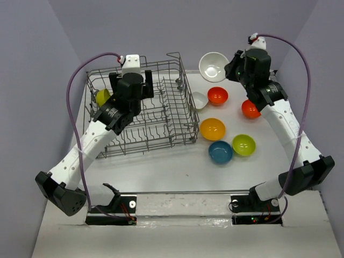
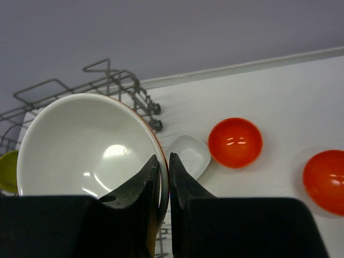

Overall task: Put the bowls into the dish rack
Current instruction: Pass from the right arm to the left

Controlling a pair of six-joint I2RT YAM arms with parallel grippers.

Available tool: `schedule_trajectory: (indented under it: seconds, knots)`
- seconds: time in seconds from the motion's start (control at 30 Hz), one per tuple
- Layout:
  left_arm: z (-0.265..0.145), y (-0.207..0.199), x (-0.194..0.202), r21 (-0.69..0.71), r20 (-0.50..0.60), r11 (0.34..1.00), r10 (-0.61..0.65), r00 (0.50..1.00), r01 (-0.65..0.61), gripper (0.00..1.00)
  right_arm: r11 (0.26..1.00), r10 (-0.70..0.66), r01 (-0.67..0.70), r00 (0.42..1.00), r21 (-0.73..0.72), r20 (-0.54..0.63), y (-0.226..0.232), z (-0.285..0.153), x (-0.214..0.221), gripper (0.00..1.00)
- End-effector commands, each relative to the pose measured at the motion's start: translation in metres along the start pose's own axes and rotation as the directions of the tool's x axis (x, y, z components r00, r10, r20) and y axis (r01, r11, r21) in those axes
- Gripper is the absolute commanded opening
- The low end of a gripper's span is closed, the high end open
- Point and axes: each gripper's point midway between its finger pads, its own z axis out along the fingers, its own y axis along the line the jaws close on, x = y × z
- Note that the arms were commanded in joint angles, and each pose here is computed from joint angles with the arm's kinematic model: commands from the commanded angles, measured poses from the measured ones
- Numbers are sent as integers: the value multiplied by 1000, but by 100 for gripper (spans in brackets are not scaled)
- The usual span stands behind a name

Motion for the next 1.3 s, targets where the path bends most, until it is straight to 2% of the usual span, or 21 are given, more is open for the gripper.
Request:
schedule_trajectory:
  seconds: [0.0,0.27,0.37,0.53,0.83,1.1,1.27]
  knots:
    - [0,0,-43,-38,59,996,-74,996,76,99,991,-25,32,998,-128,58,53,-9,-13,1]
    - [28,-12,-54,-108,44,992,-53,998,58,99,970,-42,53,998,-238,50,110,-20,1,1]
    - [32,-18,-59,-96,48,993,-66,997,70,98,967,-48,60,997,-248,53,118,-20,4,1]
    - [32,-28,-65,-51,50,995,-87,995,89,98,955,-87,94,995,-281,38,141,-20,20,1]
    - [17,-37,-80,49,61,989,-141,988,138,97,957,-126,130,992,-259,32,153,-2,40,1]
    - [9,-52,-75,152,32,974,-177,984,170,95,954,-123,127,992,-273,32,164,7,45,1]
    - [14,-59,-64,167,10,971,-176,984,172,94,947,-118,121,993,-297,29,174,7,46,1]
